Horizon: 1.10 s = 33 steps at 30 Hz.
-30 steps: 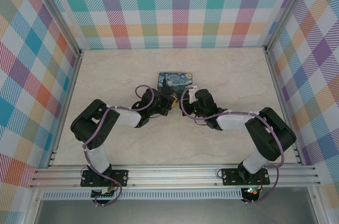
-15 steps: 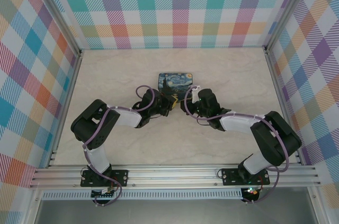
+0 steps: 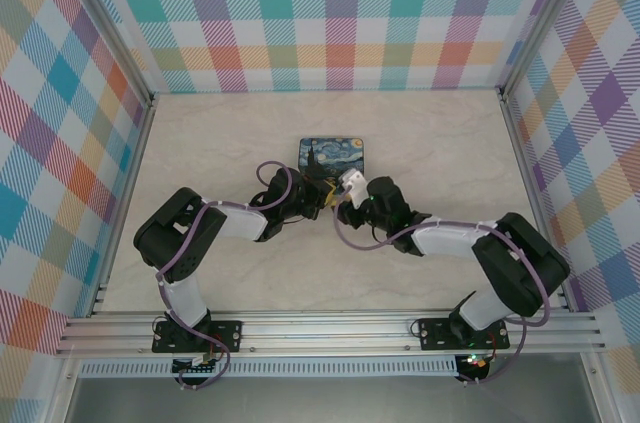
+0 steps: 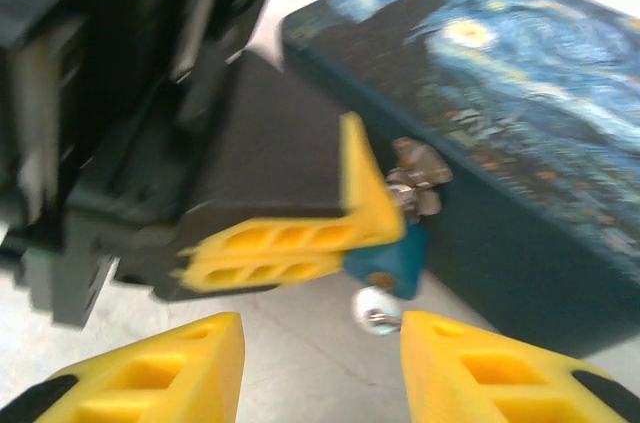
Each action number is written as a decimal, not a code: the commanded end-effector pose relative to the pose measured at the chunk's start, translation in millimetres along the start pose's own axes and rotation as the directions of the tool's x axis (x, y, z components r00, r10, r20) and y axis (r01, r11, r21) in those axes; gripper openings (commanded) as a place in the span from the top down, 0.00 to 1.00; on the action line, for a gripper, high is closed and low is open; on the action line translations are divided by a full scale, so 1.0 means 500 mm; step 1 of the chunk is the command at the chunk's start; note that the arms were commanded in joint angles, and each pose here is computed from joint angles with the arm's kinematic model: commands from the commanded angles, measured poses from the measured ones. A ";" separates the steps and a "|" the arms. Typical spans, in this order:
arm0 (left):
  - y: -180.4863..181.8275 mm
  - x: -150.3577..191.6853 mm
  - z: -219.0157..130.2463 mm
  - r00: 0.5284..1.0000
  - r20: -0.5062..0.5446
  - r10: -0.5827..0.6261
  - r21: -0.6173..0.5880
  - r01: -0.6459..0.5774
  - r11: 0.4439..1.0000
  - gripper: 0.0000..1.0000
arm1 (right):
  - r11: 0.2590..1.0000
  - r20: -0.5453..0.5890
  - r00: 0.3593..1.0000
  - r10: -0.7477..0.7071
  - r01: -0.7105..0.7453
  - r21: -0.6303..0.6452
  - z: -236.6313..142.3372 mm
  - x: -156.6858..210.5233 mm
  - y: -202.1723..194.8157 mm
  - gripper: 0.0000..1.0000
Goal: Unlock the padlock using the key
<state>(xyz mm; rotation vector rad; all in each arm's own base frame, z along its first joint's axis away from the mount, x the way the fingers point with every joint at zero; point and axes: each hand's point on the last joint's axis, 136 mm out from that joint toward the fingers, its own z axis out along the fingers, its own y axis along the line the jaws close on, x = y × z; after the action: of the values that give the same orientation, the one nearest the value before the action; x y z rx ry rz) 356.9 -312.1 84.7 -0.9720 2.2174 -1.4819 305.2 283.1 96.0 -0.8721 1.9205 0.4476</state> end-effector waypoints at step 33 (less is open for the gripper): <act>-0.040 0.017 -0.005 1.000 -0.026 0.009 0.057 -0.008 0.998 1.00 | 0.961 0.038 0.970 -0.240 0.232 0.152 0.053 -0.027 -0.045 0.73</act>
<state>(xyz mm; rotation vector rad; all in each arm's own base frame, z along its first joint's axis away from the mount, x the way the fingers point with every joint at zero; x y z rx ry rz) 356.8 -312.2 84.7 -0.9718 2.2177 -1.4822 333.2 283.0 81.4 -0.9857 1.7950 0.1831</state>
